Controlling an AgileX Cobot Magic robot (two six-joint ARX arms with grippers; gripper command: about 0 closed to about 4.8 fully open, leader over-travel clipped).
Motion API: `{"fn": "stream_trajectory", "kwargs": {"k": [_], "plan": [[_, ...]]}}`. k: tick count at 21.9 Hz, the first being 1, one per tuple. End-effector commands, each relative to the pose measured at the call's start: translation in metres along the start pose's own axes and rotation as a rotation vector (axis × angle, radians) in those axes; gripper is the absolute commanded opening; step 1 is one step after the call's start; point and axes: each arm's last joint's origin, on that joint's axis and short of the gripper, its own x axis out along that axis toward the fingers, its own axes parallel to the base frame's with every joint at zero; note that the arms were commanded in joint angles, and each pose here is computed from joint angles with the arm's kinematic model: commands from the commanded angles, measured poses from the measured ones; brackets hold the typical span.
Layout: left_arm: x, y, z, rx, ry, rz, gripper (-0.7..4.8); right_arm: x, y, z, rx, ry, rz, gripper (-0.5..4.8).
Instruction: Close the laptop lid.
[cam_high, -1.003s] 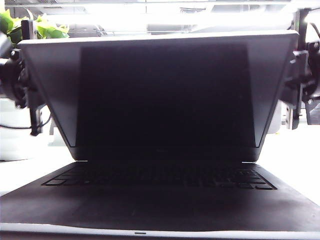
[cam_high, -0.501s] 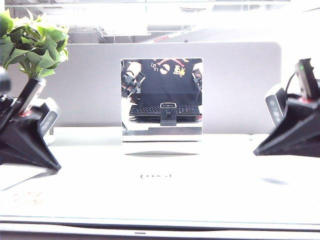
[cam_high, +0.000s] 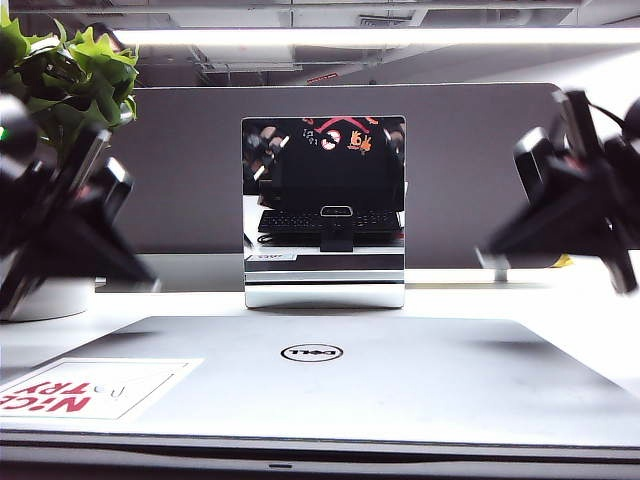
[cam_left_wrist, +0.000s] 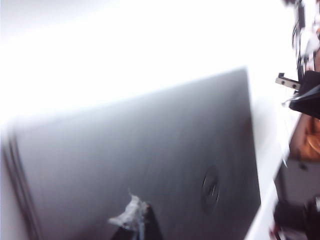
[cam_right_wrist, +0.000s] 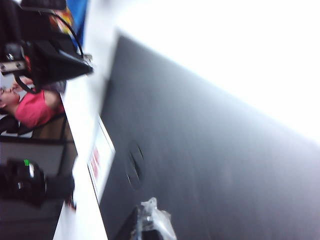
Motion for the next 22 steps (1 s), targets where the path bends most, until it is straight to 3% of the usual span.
{"fn": "stream_trajectory", "kwargs": {"k": [1,2,3,4,5,7,9,13,16,22], "plan": [[-0.026,-0.036,0.036,0.159,-0.168,0.158,-0.05,-0.018,0.039,0.045,-0.148,-0.116,-0.063,-0.02],[-0.034,-0.045,0.042,0.19,-0.213,0.217,-0.05,-0.025,0.052,0.055,-0.193,-0.158,-0.109,-0.02],[-0.052,-0.067,0.049,0.263,-0.325,0.365,-0.05,-0.039,0.077,0.068,-0.244,-0.255,-0.251,-0.02],[-0.062,-0.081,0.051,0.31,-0.39,0.454,-0.05,-0.047,0.088,0.071,-0.263,-0.306,-0.323,-0.02],[-0.078,-0.103,0.049,0.389,-0.491,0.595,-0.05,-0.063,0.113,0.075,-0.316,-0.421,-0.465,-0.02],[-0.102,-0.139,0.037,0.516,-0.642,0.76,-0.05,-0.085,0.147,0.069,-0.385,-0.597,-0.626,-0.02],[-0.121,-0.162,0.025,0.573,-0.746,0.754,-0.05,-0.102,0.174,0.06,-0.448,-0.74,-0.693,-0.01],[-0.145,-0.189,0.004,0.63,-0.861,0.729,-0.05,-0.12,0.206,0.047,-0.551,-0.876,-0.666,-0.01],[-0.153,-0.197,-0.004,0.648,-0.898,0.72,-0.05,-0.123,0.213,0.043,-0.577,-0.9,-0.65,-0.01],[-0.152,-0.197,-0.004,0.647,-0.894,0.721,-0.05,-0.122,0.211,0.044,-0.566,-0.888,-0.654,-0.01]]}}
